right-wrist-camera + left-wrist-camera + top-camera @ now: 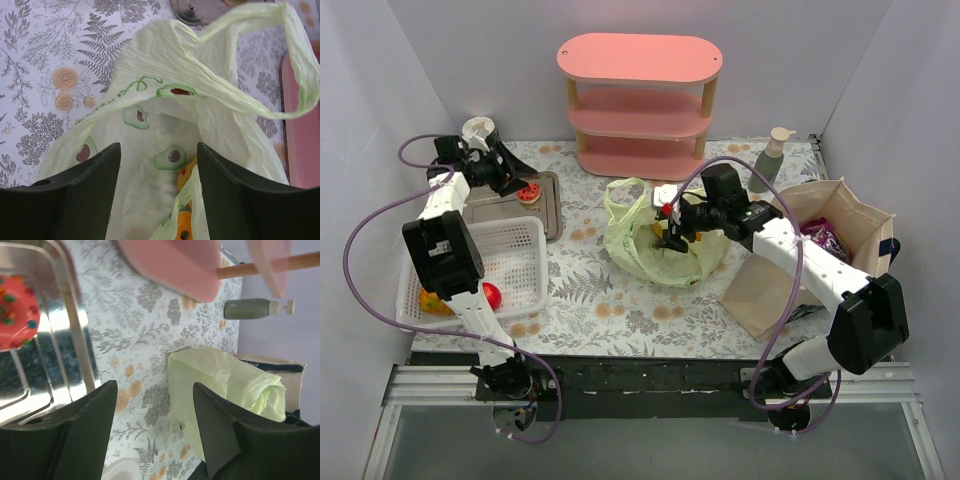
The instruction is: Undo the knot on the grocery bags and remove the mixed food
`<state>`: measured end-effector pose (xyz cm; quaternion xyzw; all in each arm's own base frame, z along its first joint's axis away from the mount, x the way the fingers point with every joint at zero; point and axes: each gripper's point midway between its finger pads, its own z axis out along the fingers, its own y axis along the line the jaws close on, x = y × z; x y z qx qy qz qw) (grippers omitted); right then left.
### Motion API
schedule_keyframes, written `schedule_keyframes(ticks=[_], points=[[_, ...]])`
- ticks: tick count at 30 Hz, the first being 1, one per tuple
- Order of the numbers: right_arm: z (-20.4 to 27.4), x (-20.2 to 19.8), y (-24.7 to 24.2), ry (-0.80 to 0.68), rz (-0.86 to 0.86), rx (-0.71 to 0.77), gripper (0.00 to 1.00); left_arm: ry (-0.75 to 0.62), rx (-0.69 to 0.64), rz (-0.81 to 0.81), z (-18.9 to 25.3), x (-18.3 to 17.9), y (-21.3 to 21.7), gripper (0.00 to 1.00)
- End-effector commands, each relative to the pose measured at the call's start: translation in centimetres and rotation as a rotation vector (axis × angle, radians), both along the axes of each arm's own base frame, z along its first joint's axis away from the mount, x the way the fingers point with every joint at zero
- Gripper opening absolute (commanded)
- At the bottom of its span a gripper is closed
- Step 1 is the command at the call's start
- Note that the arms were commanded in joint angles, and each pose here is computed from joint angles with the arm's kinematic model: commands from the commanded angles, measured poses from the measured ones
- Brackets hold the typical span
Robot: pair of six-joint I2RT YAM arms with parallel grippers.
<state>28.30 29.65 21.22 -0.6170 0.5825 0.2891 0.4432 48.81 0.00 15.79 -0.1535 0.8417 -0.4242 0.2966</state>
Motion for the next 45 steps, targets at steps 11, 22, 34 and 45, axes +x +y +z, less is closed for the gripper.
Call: schedule_keyframes(ticks=[11, 22, 34, 45], points=[[-6.1, 1.8, 1.8, -0.043, 0.043, -0.095, 0.48, -0.274, 0.040, -0.132, 9.5, -0.3, -4.6, 0.62], [-11.0, 8.2, -1.7, -0.070, -0.384, -0.216, 0.45, -0.310, 0.038, -0.161, 11.0, -1.3, -5.9, 0.63], [-14.3, 10.7, -1.2, -0.002, -0.421, -0.257, 0.64, -0.293, 0.025, -0.166, 10.3, -2.1, -6.2, 0.63], [-15.5, 11.2, -2.4, -0.053, -0.426, -0.306, 0.25, -0.271, 0.017, -0.160, 9.5, -2.4, -6.2, 0.63]])
